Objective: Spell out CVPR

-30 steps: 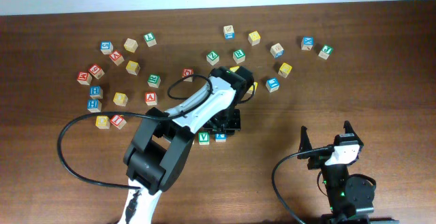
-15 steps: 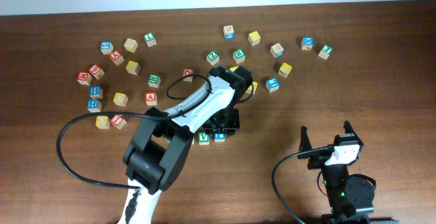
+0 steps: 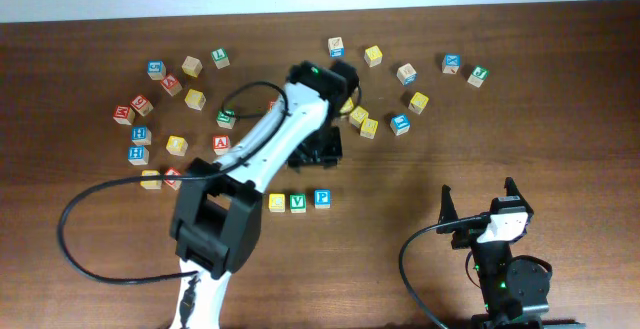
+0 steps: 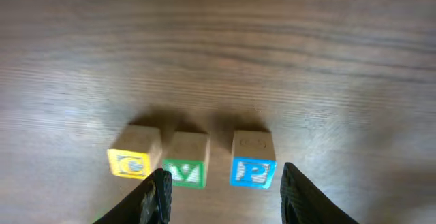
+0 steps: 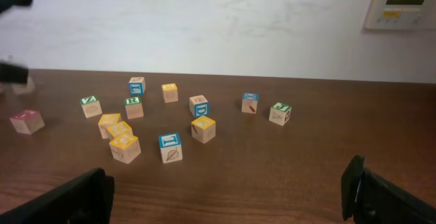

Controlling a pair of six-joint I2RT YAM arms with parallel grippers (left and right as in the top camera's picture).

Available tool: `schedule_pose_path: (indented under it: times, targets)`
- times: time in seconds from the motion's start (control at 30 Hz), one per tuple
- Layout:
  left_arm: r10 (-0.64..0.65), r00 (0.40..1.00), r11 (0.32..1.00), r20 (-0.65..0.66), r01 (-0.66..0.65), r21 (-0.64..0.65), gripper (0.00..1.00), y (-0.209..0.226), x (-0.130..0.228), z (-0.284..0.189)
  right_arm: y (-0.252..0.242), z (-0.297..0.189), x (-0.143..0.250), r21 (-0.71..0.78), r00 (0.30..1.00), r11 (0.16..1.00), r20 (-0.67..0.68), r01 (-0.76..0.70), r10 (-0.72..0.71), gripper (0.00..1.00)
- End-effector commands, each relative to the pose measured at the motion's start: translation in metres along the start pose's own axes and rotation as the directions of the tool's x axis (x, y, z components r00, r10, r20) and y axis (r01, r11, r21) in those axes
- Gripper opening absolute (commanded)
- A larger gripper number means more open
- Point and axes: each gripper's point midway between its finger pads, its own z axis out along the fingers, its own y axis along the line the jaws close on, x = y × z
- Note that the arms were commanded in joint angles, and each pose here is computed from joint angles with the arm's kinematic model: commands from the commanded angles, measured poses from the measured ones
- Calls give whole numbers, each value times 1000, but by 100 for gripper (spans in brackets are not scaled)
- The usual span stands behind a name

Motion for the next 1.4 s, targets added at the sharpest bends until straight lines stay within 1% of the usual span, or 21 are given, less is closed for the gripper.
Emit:
schedule_pose_path:
  times: [0.0, 0.07, 0.13, 0.17, 0.2, 0.23, 0.27, 0.37, 0.5, 0.73, 0.83, 0.93, 1.1, 1.37]
  targets:
    - [-3, 992, 998, 125, -5, 68, 44, 8, -30, -44, -3, 0, 3, 14, 1000, 1000, -6, -8, 8, 98]
    - [-58, 986, 995, 157, 43, 92, 46, 23, -49, -51, -3, 0, 3, 14, 1000, 1000, -6, -8, 8, 98]
    - [-150, 969, 988, 197, 139, 69, 53, 63, -75, -51, -3, 0, 3, 14, 1000, 1000, -6, -8, 8, 98]
    - [-182, 959, 983, 217, 175, 50, 58, 80, -84, -51, -3, 0, 3, 14, 1000, 1000, -6, -8, 8, 98]
    - [-206, 950, 978, 233, 203, 39, 59, 93, -91, -52, -3, 0, 3, 14, 1000, 1000, -6, -8, 8, 99]
    - [-252, 933, 967, 257, 256, 19, 62, 118, -101, -52, -3, 0, 3, 14, 1000, 1000, -6, -8, 8, 98]
    - [-281, 922, 957, 267, 288, 10, 73, 133, -107, -51, -3, 0, 3, 14, 1000, 1000, -6, -8, 8, 98]
    - [-353, 893, 932, 278, 361, 25, 99, 165, -118, -50, -3, 0, 3, 14, 1000, 1000, -6, -8, 8, 98]
    - [-408, 860, 909, 307, 413, 53, 99, 189, -131, -51, -3, 0, 3, 14, 1000, 1000, -6, -8, 8, 98]
    - [-416, 837, 904, 355, 422, 65, 99, 193, -144, -54, -3, 0, 3, 14, 1000, 1000, -6, -8, 8, 98]
    - [-414, 832, 901, 368, 432, 37, 99, 199, -143, -55, -3, 0, 3, 14, 1000, 1000, -6, -8, 8, 98]
    - [-427, 818, 887, 385, 461, 5, 99, 215, -144, -55, -3, 0, 3, 14, 1000, 1000, -6, -8, 8, 98]
    - [-464, 811, 866, 357, 500, -11, 99, 238, -137, -51, -3, 0, 3, 14, 1000, 1000, -6, -8, 8, 98]
    - [-472, 816, 861, 333, 509, -27, 99, 244, -131, -47, -3, 0, 3, 14, 1000, 1000, -6, -8, 8, 98]
